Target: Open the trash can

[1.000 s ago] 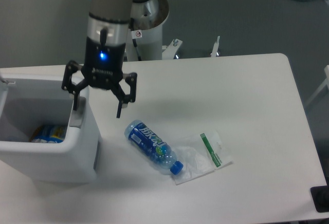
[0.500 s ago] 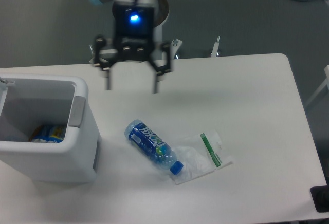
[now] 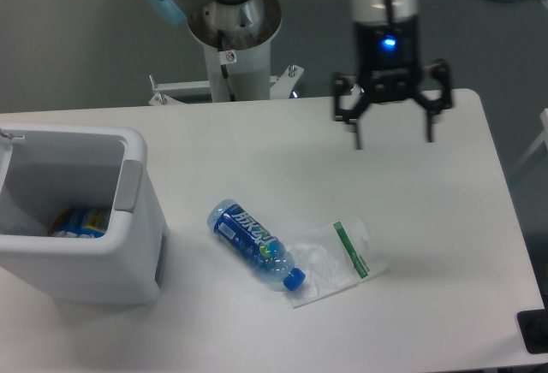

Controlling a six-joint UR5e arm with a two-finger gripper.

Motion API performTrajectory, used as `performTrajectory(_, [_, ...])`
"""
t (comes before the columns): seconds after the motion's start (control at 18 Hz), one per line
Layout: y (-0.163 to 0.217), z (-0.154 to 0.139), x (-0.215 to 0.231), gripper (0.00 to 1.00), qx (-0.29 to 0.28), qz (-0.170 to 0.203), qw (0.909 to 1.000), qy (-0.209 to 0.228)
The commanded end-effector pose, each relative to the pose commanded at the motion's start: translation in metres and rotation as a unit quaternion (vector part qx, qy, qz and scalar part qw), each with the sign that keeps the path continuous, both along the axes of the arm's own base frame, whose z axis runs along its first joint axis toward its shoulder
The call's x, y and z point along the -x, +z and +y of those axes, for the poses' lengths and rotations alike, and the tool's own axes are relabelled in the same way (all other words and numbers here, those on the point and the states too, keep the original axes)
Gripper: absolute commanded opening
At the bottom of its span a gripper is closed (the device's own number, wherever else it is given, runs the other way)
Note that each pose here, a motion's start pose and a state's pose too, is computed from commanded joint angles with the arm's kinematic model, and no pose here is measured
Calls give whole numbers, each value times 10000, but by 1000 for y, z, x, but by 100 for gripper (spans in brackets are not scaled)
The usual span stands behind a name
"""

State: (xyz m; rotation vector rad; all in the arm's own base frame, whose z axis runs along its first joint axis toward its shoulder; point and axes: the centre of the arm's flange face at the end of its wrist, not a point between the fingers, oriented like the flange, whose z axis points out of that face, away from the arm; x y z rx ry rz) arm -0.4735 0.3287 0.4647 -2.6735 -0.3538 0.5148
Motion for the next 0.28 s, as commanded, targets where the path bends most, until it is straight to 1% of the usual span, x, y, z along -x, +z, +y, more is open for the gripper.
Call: performTrajectory(0.28, [-8,-5,10,100,186,22,9998,44])
